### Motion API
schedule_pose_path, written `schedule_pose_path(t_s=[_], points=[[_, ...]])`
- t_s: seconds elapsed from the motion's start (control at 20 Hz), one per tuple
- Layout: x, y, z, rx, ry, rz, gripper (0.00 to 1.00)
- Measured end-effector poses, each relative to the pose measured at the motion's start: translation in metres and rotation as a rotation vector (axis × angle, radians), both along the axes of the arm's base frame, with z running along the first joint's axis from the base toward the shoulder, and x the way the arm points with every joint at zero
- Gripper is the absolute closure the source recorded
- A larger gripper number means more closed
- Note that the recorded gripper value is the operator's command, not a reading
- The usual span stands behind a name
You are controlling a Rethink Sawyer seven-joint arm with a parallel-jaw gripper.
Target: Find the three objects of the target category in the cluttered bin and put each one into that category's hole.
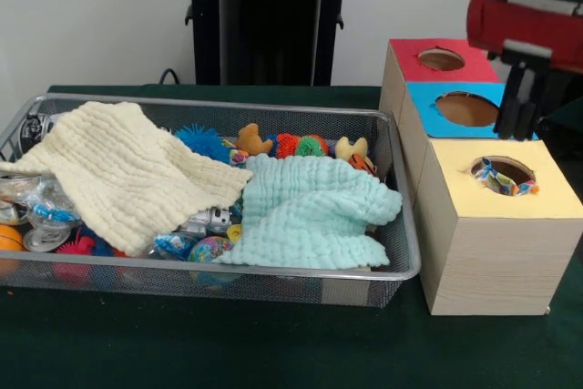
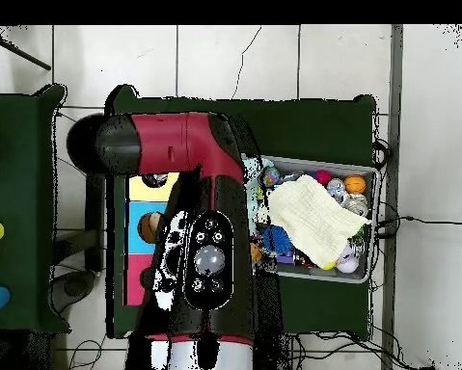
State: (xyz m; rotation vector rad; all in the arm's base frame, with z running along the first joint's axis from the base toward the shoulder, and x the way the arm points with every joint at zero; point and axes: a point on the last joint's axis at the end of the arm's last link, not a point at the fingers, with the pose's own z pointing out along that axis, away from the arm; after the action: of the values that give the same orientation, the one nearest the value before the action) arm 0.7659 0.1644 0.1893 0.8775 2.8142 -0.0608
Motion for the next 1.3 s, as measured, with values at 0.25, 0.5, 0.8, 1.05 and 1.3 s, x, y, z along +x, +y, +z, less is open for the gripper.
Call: schedule_pose_path(t_s=[0.25,0.5,0.8,1.05,1.3], points=[[0.012,0.006,0.035,-0.053,-0.03,0.041,1.0],[0.02,0.012,0.07,-0.145,-0.073,0.093,1.0],[0.024,-0.002,0.091,-0.243,-0.119,0.115,1.0],[0.028,-0.028,0.098,-0.231,-0.123,0.082,1.0],[0.036,-0.066,0.09,-0.155,-0.114,0.023,1.0]])
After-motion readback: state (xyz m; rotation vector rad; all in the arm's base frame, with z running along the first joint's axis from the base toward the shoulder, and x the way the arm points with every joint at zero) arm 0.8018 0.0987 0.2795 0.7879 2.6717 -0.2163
